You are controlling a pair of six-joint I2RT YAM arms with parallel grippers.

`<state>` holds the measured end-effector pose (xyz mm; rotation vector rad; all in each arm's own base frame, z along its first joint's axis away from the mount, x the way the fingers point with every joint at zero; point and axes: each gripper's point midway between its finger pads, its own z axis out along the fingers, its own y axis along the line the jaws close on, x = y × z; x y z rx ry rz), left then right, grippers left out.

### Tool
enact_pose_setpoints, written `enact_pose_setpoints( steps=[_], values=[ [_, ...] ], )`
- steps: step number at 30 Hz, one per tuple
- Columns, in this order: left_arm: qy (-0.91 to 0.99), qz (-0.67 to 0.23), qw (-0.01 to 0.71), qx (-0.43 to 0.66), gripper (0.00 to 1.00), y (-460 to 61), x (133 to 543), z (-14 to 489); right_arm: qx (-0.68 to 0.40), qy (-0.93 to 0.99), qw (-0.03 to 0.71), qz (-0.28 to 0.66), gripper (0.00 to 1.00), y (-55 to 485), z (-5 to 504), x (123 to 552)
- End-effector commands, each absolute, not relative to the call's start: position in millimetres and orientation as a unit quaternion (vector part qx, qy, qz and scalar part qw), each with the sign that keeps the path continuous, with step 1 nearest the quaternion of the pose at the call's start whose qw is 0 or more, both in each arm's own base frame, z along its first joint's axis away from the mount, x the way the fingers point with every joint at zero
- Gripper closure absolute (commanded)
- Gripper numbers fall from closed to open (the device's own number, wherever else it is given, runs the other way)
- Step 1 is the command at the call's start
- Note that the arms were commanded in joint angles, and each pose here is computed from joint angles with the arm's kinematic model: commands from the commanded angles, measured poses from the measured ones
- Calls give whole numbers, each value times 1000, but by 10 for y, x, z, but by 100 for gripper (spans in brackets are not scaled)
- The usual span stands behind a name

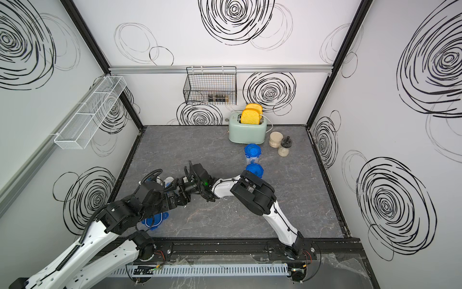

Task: Take out toiletry kits
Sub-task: 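Pour the toiletry kits out of the container.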

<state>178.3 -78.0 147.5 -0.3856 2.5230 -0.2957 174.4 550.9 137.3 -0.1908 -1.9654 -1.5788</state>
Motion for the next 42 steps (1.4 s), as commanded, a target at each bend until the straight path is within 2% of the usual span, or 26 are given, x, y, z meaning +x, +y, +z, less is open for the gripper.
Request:
enact_pose_setpoints(
  steps=[1,10,17,18,22,24,27,34,42],
  values=[
    [940,-93,291,-154,8,-739,1840,1534,-26,-711,294,-638,37,5512,1825,1682],
    [947,-77,277,-145,15,-758,1822,1467,-27,-710,294,-639,37,5520,1825,1680],
    [949,-68,272,-141,37,-764,1807,1440,-26,-711,294,-638,35,5502,1797,1660],
    [950,-66,271,-140,43,-764,1802,1439,-26,-712,294,-637,33,5500,1789,1659],
    [952,-55,274,-128,52,-760,1791,1482,-23,-714,291,-636,27,5474,1765,1656],
    [952,-42,278,-119,60,-735,1800,1539,-20,-718,283,-636,22,5448,1738,1665],
    [956,-37,273,-103,68,-749,1800,1559,-16,-728,263,-632,3,5393,1687,1680],
    [967,-45,240,-75,74,-796,1799,1518,15,-757,239,-608,2,5164,1505,1679],
    [973,-79,204,-81,79,-680,1895,1531,43,-799,164,-577,2,4600,1346,1843]
  ],
)
